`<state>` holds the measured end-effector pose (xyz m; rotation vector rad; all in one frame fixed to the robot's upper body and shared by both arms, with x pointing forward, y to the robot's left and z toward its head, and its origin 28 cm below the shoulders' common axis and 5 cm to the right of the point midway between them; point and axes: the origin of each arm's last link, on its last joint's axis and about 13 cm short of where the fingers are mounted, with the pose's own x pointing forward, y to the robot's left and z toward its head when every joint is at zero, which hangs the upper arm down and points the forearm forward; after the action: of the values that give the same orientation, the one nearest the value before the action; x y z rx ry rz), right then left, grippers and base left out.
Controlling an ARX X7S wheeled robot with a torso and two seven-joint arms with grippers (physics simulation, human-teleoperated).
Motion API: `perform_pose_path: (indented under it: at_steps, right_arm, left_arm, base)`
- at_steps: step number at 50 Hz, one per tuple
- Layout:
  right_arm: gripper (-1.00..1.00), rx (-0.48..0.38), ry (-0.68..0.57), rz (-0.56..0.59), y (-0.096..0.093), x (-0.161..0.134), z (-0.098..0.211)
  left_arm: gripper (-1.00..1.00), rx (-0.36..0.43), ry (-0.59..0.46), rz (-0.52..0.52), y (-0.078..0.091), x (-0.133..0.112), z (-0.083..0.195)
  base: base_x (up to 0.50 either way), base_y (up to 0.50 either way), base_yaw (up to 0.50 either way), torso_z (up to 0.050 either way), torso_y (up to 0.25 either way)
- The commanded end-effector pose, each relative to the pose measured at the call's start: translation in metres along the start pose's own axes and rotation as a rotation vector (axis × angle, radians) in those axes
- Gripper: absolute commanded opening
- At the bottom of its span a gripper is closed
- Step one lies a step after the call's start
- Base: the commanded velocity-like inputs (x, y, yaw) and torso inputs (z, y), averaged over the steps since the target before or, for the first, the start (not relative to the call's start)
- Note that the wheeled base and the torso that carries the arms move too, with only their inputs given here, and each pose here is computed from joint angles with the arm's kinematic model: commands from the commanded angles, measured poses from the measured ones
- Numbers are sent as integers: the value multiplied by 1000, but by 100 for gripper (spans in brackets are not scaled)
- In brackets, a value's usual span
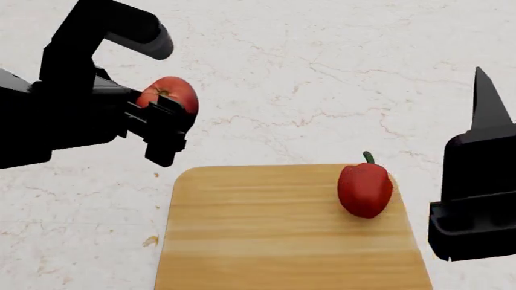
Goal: Place the avocado, onion, tomato and bell pepper on the cutting board.
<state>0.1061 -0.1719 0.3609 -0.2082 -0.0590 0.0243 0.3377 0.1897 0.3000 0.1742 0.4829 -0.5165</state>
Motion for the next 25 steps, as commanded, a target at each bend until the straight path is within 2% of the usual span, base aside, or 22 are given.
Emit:
perform_pose_path:
  at_steps: [1, 15, 25]
  right_arm:
    - [100, 2, -59, 9, -1, -7, 5]
    - [100, 6, -40, -14, -7, -8, -3]
    - [100, 14, -23, -13, -6, -8, -7]
  left_arm:
    - [-100, -18, 22, -71, -16, 29, -1]
    - [-100, 14, 74, -123, -31, 71, -10]
    - [-100, 47, 82, -159, -47, 81, -14]
  base:
    - [0, 0, 0, 0, 0]
    - [0, 0, 0, 0, 1]
    - [0, 0, 0, 0, 1]
